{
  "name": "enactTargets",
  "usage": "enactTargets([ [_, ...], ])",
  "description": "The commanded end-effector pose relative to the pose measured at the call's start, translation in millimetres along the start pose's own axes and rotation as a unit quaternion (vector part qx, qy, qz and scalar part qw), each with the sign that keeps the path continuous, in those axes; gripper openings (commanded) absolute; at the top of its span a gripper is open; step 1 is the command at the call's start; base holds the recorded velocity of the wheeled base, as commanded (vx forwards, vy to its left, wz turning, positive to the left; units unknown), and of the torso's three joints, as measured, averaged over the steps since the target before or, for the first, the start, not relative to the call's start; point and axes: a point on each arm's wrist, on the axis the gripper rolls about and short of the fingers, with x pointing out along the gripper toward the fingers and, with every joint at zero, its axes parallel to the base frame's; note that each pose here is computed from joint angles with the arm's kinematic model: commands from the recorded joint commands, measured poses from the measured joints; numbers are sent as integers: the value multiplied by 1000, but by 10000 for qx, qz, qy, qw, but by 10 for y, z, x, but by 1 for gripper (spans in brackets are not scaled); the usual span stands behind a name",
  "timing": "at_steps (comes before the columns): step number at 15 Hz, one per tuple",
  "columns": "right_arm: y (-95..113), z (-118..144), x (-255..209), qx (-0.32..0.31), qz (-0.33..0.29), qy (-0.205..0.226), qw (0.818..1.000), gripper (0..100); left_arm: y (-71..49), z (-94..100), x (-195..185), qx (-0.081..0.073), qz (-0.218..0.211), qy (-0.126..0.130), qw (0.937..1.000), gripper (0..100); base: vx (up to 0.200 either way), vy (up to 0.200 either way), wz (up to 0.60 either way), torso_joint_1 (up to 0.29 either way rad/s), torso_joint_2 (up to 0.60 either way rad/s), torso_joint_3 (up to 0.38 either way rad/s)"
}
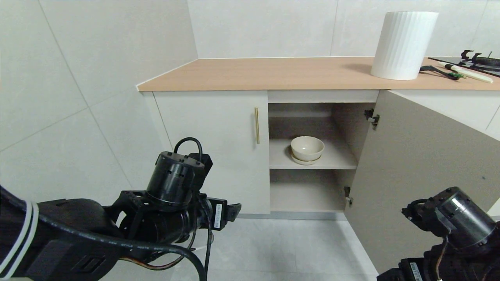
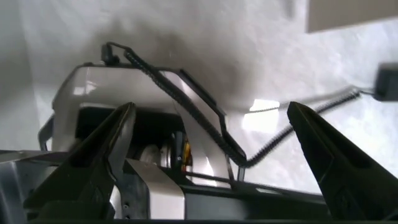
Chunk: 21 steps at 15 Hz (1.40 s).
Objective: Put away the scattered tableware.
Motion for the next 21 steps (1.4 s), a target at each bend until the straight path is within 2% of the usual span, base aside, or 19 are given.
enactTargets([
  [1,-2,-6,18,125,-28,40,9999,100,-3,2,-4,-1,-9,-8,10000,100,0,-200,0,2,-2,-2],
  [6,-84,29,-15,358,-90,-62,9993,100,0,0,6,-3,-1,-1,10000,100,0,-200,0,3,1,4],
  [9,-163,-46,36,446,-253,103,9986,100,4,-8,33,-1,22,33,10000,100,0,-200,0,-1,-2,4],
  [13,-392,59,-10,883,-538,-100,9946,100,10,-7,26,-8,26,25,10000,100,0,-150,0,2,3,2],
  [17,-808,300,-337,1378,-1144,-709,9813,100,10,5,13,-17,10,-1,10000,100,0,0,0,0,0,0],
  [21,-973,617,-259,1803,-911,-1372,9697,100,9,6,13,-26,8,-8,10000,100,0,0,0,0,0,0],
])
